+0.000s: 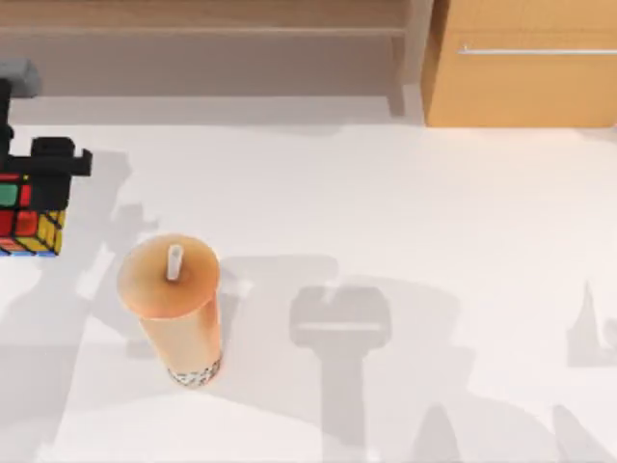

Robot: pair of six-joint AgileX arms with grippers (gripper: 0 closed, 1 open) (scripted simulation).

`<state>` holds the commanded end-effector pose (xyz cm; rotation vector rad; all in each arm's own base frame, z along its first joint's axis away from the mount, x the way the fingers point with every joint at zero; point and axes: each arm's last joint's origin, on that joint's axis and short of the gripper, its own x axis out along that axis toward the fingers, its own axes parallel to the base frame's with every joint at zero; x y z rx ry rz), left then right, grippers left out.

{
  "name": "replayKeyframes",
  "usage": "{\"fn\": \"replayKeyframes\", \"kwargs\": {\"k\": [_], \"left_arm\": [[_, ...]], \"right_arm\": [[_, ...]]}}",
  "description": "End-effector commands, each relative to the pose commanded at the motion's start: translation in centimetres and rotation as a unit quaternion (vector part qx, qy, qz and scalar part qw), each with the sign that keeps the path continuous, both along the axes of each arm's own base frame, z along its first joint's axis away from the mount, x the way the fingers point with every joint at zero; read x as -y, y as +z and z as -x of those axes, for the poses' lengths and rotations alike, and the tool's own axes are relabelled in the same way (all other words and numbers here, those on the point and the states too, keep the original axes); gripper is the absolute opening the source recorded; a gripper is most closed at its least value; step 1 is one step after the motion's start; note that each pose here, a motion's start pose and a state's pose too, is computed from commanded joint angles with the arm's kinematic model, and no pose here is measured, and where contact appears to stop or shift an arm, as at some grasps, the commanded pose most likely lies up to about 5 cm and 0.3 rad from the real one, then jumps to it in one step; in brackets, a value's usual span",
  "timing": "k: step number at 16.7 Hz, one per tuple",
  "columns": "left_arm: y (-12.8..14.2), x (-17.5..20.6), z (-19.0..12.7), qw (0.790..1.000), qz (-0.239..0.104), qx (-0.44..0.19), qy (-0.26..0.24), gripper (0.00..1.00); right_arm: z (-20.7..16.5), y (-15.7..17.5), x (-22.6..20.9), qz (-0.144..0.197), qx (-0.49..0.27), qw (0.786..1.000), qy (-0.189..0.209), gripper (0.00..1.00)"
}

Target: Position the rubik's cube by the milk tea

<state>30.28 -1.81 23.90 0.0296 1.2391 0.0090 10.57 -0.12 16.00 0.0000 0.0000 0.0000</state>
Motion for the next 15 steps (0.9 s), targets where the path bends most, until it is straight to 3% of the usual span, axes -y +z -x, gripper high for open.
{"fn": "replayKeyframes", "kwargs": {"k": [3,5,11,15], "left_arm": [[-3.5,-0.5,2.4,0.993,0.004,-0.12,0.003,0.0],[-4.5,-0.5,3.3,0.987,0.007,-0.158,0.001,0.0],[-4.5,-0.4,3.4,0.987,0.007,-0.16,-0.002,0.0],[-3.5,-0.7,3.2,0.992,0.007,-0.129,0.002,0.0]], "right_arm": [[0.0,0.0,0.0,0.0,0.0,1.0,0.0,1.0],[0.0,0.0,0.0,0.0,0.0,1.0,0.0,1.0],[0.0,0.0,0.0,0.0,0.0,1.0,0.0,1.0],[0.0,0.0,0.0,0.0,0.0,1.0,0.0,1.0]]}}
